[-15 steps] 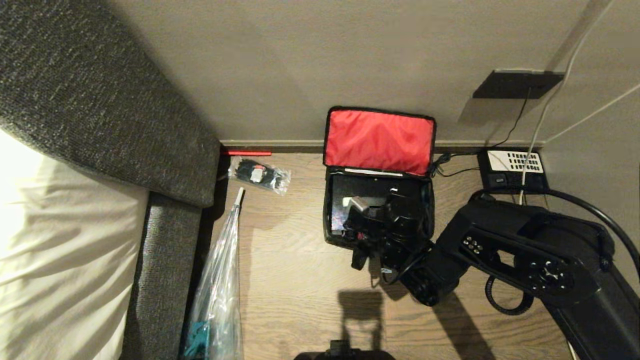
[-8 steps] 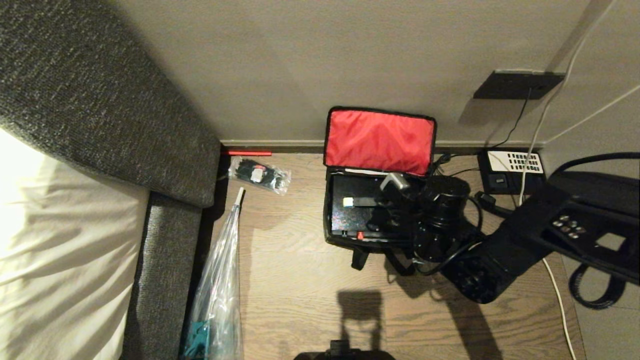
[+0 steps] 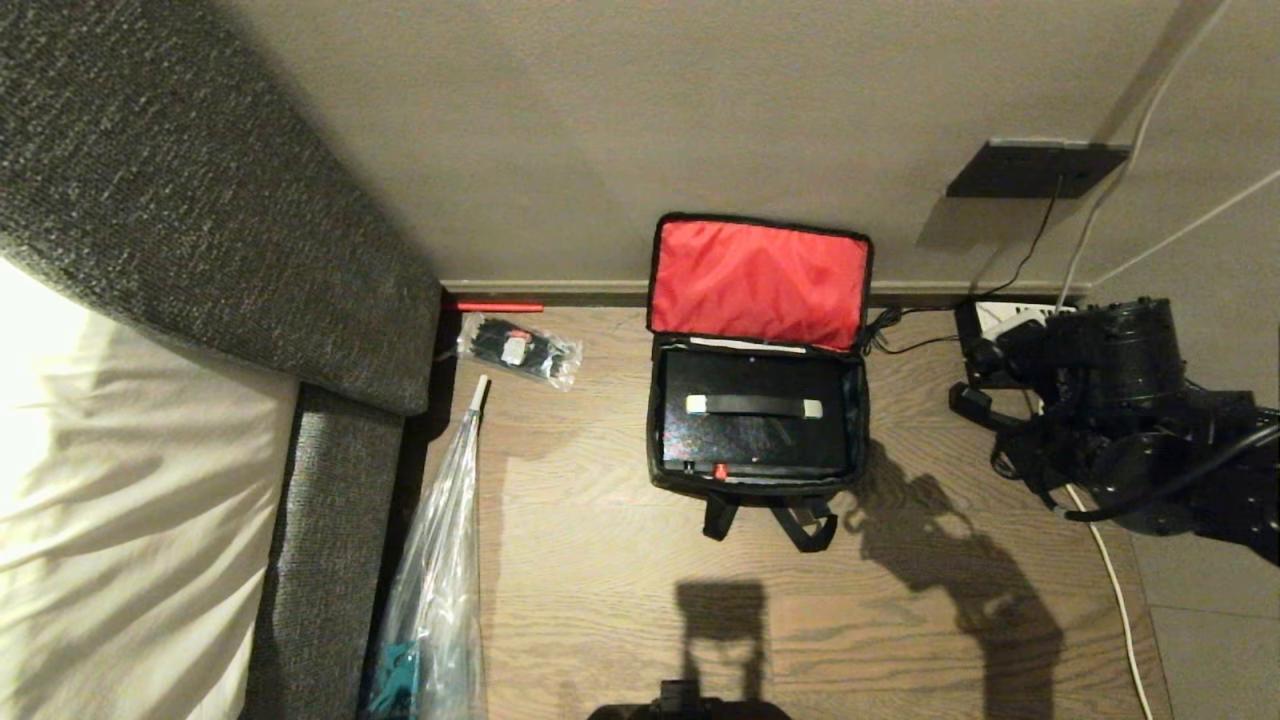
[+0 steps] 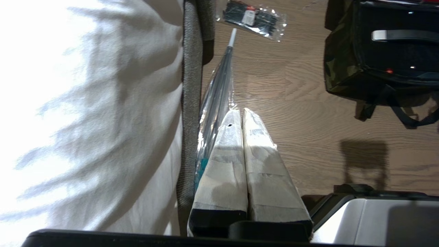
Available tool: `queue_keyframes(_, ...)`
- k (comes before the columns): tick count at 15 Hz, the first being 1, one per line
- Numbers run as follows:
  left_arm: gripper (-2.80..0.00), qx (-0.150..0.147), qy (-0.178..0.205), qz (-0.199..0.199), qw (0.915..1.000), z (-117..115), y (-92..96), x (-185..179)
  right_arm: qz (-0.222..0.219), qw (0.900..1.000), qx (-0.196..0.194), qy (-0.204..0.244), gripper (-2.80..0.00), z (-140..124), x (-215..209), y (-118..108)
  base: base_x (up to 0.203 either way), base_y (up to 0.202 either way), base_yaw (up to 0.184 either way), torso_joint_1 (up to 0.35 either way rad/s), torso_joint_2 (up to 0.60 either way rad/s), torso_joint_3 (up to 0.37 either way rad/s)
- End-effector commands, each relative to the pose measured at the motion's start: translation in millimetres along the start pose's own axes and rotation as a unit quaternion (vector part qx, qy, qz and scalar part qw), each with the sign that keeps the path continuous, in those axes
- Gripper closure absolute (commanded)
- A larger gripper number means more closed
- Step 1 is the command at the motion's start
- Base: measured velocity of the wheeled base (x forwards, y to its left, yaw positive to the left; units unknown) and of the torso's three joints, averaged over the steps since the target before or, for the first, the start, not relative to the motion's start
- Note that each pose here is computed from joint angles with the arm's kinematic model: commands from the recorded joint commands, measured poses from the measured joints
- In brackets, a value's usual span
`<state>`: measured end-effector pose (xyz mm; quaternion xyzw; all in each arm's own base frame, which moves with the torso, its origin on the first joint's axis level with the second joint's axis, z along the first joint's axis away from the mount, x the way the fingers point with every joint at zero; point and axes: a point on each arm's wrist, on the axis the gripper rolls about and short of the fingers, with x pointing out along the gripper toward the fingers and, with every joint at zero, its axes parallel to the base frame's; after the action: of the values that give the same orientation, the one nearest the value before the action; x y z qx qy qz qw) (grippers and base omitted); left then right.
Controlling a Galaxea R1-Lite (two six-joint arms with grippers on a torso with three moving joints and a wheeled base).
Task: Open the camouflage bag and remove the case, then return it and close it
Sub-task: Grip the handle
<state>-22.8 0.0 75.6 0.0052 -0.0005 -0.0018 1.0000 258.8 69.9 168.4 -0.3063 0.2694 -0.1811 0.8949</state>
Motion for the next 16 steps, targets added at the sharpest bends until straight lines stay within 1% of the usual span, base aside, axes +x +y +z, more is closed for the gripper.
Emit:
queue_keyframes(1,0.0,0.0,0.0,0.0,1.0,0.0,0.0,0.0,0.064,0.992,0.086,0.061,0.0,-26.4,-29.0,-26.5,0.0,0.0,0.0,0.0,0.0,0.0)
queue_keyframes(2,0.0,0.0,0.0,0.0,1.0,0.0,0.0,0.0,0.07,0.991,0.095,0.059,0.0,-25.5,-31.8,-30.5,0.0,0.0,0.0,0.0,0.0,0.0)
queue_keyframes(4,0.0,0.0,0.0,0.0,1.0,0.0,0.0,0.0,0.07,0.991,0.098,0.054,0.0,-25.1,-34.7,-33.8,0.0,0.0,0.0,0.0,0.0,0.0)
queue_keyframes(16,0.0,0.002,0.002,-0.001,1.0,-0.2,0.0,-0.1,0.068,0.992,0.096,0.056,0.0,-24.7,-32.5,-31.8,0.0,0.0,0.0,0.0,0.0,0.0)
